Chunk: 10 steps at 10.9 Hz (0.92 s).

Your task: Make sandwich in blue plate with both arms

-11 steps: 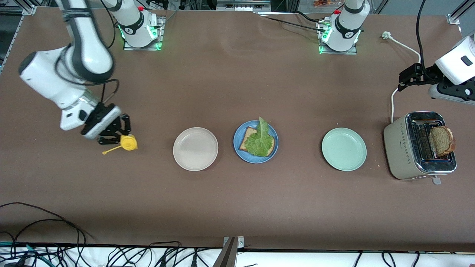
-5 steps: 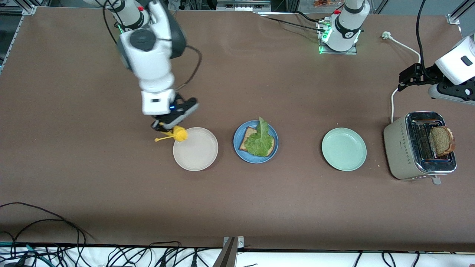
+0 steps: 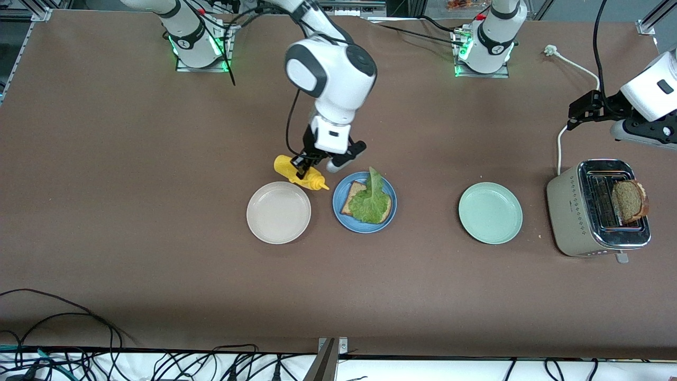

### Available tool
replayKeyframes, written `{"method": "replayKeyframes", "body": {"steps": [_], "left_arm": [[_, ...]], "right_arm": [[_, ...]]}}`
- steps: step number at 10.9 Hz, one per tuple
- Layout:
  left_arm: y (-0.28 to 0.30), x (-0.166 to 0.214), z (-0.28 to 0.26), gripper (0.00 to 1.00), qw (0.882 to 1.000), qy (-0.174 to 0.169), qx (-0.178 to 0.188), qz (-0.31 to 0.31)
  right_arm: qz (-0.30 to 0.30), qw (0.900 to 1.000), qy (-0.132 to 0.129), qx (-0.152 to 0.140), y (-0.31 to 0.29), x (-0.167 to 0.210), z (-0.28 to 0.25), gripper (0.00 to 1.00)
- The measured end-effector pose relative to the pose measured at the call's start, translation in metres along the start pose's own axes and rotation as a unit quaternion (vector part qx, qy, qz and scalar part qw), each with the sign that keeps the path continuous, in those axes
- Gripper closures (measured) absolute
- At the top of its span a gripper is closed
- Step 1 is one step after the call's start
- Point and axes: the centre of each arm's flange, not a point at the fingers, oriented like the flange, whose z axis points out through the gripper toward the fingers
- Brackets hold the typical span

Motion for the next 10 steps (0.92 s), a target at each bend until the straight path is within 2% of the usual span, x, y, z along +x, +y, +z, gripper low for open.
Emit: {"method": "replayKeyframes", "body": {"steps": [2,5,8,10], "left_arm": [[0.0,0.0,0.0,0.0,1.0,0.0,0.0,0.0],[0.0,0.0,0.0,0.0,1.0,0.0,0.0,0.0],[0.0,0.0,0.0,0.0,1.0,0.0,0.0,0.0],[0.0,0.0,0.0,0.0,1.0,0.0,0.0,0.0]], "right_arm": [[-0.044,0.997,-0.008,-0.068,-0.028,0.013,0.015,0.94],[-0.127,0.983,-0.024,-0.131,-0.062,0.013,0.022,0.94],[-0.182,0.967,-0.046,-0.174,-0.108,0.01,0.044,0.94],[-0.199,0.96,-0.058,-0.188,-0.126,0.009,0.067,0.96]]}}
